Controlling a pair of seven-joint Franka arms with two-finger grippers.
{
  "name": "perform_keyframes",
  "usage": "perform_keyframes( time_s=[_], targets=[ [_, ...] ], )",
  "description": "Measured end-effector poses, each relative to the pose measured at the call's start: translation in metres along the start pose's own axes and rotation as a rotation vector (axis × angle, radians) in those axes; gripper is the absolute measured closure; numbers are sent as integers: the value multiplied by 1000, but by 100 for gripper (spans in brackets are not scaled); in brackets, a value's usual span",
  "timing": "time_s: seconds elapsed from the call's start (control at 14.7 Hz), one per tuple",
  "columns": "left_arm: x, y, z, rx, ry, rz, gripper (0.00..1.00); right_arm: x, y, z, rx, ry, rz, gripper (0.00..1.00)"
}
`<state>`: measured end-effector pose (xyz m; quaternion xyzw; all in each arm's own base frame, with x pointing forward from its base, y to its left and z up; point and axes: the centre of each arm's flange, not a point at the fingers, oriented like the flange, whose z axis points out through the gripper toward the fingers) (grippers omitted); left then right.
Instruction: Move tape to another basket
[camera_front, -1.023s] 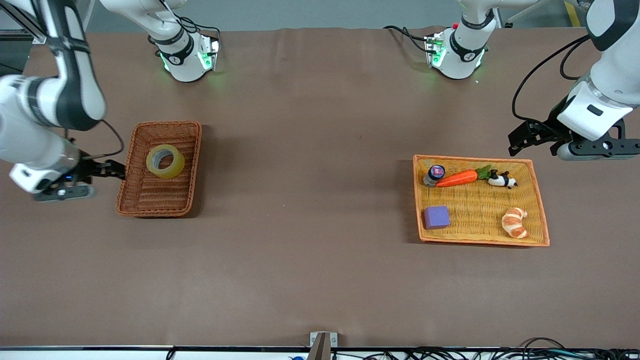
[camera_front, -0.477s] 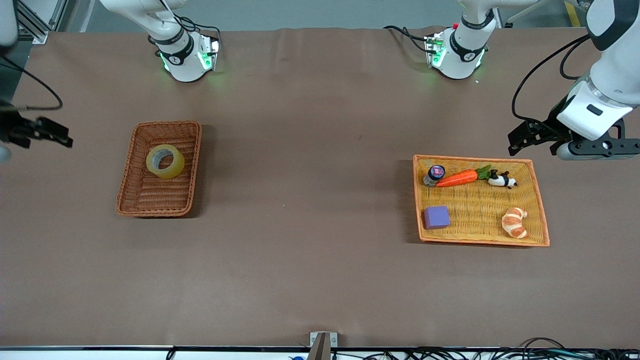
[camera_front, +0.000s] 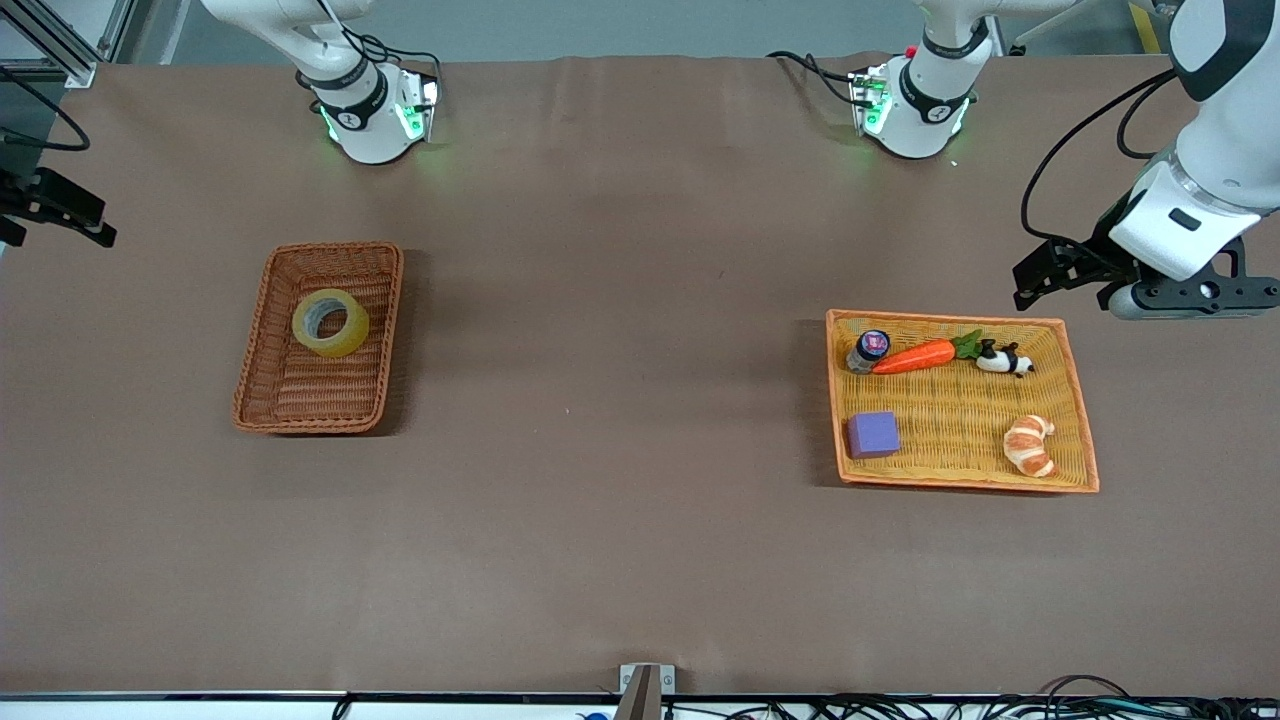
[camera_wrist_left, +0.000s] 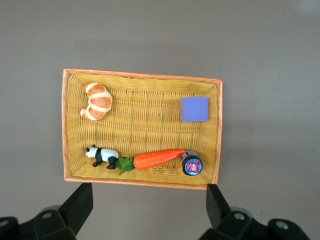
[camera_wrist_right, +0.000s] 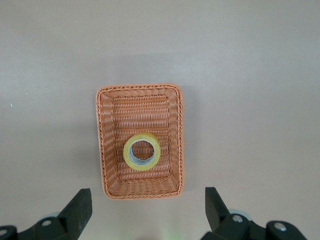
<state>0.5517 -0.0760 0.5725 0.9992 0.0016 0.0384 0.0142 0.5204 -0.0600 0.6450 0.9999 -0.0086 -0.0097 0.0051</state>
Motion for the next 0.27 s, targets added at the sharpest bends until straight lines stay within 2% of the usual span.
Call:
perform_keyframes(
  time_s=[0.27],
  targets=[
    [0,-2,0,0,0,-4,0,19,-1,-1,-11,27,3,0]
  ],
)
